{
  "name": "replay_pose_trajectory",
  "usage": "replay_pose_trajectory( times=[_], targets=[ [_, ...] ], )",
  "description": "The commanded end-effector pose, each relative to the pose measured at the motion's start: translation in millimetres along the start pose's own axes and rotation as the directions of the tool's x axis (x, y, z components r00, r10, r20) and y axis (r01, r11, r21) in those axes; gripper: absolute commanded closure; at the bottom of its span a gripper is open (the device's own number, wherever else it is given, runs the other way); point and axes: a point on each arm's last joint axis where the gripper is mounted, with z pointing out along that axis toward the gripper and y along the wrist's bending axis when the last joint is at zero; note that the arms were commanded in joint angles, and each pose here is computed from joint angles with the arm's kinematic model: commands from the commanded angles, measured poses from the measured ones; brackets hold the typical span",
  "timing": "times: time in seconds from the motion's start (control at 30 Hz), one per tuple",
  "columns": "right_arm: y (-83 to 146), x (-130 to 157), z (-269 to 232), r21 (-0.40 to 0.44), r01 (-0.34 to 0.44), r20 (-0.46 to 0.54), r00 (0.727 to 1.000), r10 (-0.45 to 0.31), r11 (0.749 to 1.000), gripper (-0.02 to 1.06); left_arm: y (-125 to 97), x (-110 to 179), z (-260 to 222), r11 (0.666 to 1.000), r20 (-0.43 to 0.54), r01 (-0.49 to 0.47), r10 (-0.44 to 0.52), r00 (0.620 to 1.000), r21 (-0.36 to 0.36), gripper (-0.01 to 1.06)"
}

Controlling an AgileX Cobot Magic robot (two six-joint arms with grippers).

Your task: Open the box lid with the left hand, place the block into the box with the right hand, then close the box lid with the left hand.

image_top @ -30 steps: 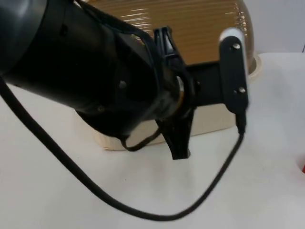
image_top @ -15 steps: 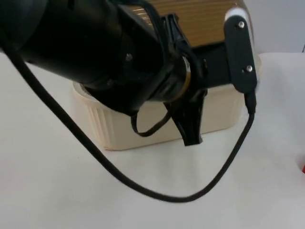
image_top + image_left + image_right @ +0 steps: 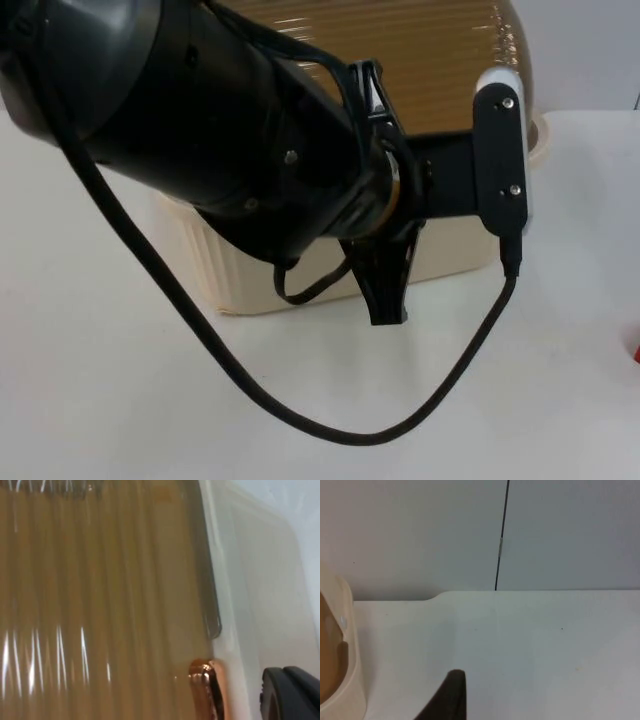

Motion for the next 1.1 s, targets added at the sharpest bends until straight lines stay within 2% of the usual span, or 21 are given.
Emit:
replay_pose_trajectory(
  times=[0.0, 0.1, 0.8, 1.07],
  targets=[
    [0.6, -3.0, -2.0, -0.004, 0.002, 0.023, 1.0, -0.002, 1.0, -0.01, 2.3, -0.4, -0.4, 1.0, -0.004, 0.001, -0.001, 1.0, -0.014, 1.05],
    [0.6, -3.0, -2.0, -0.004, 0.002, 0.023, 1.0, -0.002, 1.0, -0.01, 5.0, 1.9, -0.5, 0.999, -0.029, -0.004, 0.003, 1.0, -0.044, 1.05],
    [0.6, -2.8, -2.0, -0.004, 0.0, 0.021, 1.0, 0.0, 1.0, -0.01, 4.8, 2.3, -0.1, 0.999, -0.033, -0.018, 0.016, 0.999, -0.046, 1.05],
    [0.7, -2.8, -2.0, -0.005, -0.001, 0.021, 1.0, 0.002, 1.0, -0.01, 11.6, 12.3, 4.2, 0.999, -0.053, 0.003, -0.005, 0.999, -0.048, 1.05]
  ],
)
